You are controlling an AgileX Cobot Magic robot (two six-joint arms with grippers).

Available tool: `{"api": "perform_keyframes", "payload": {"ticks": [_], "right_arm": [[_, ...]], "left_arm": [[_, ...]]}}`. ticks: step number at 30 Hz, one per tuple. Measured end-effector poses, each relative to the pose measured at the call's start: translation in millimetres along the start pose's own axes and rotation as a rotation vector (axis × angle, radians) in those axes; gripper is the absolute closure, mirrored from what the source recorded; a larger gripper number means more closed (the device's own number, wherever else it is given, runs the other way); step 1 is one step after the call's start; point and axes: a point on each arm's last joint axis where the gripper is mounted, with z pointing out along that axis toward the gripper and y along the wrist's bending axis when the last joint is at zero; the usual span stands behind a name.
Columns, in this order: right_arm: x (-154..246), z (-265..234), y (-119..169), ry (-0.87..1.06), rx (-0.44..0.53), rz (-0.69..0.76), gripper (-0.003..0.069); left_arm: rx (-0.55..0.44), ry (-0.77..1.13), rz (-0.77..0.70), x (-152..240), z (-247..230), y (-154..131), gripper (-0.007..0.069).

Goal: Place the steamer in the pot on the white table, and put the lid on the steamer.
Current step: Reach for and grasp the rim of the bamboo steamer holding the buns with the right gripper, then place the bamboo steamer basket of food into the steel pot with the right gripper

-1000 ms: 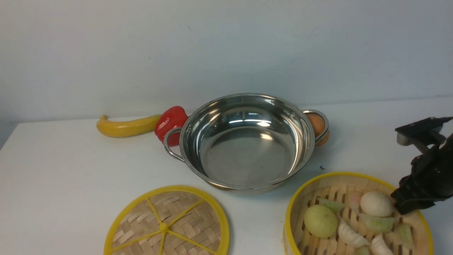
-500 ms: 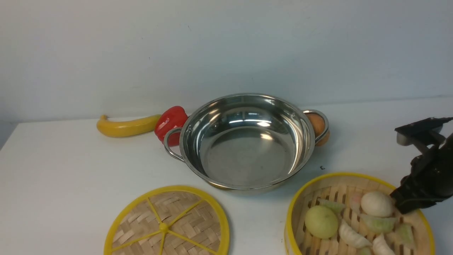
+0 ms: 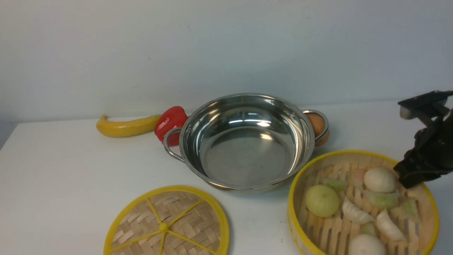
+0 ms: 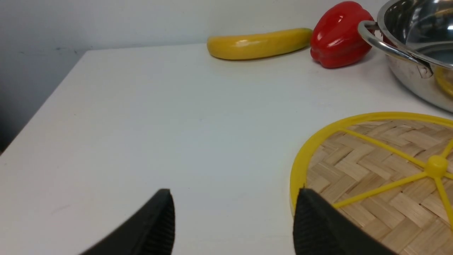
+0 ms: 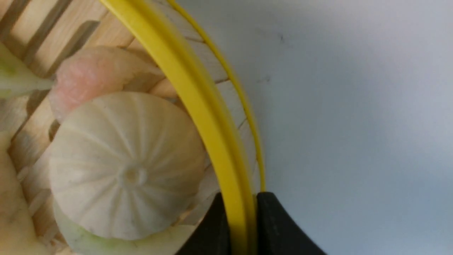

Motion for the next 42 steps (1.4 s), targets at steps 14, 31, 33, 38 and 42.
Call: {"api": "perform_keyframes", "payload": {"ticks": [14,31,33,38,42], "right_arm": [[-19.5,-44.6,1.1,-0.014,-0.006,-0.015,0.0575],[-80.3,-95.1,58.6,-0.229,-0.020,-0.170,0.0575],[-89.5,-97.9,61.9,-0.251,-0.021,-0.167,0.0575],[-124.1,-99.3,66.9,-0.322,-0.028,-0.159,0.0575],[-148.3,-92.1,68.1,-0.360,-0.037,-0.155,0.0575]], "left_arm": [[0.000,0.000,0.006,0.0,0.0,0.0,0.0206],[0.000,0.000,0.026,0.0,0.0,0.0,0.0206],[0.000,0.000,0.026,0.0,0.0,0.0,0.0206],[0.000,0.000,0.026,0.0,0.0,0.0,0.0206],[0.000,0.000,0.026,0.0,0.0,0.0,0.0206]]}}
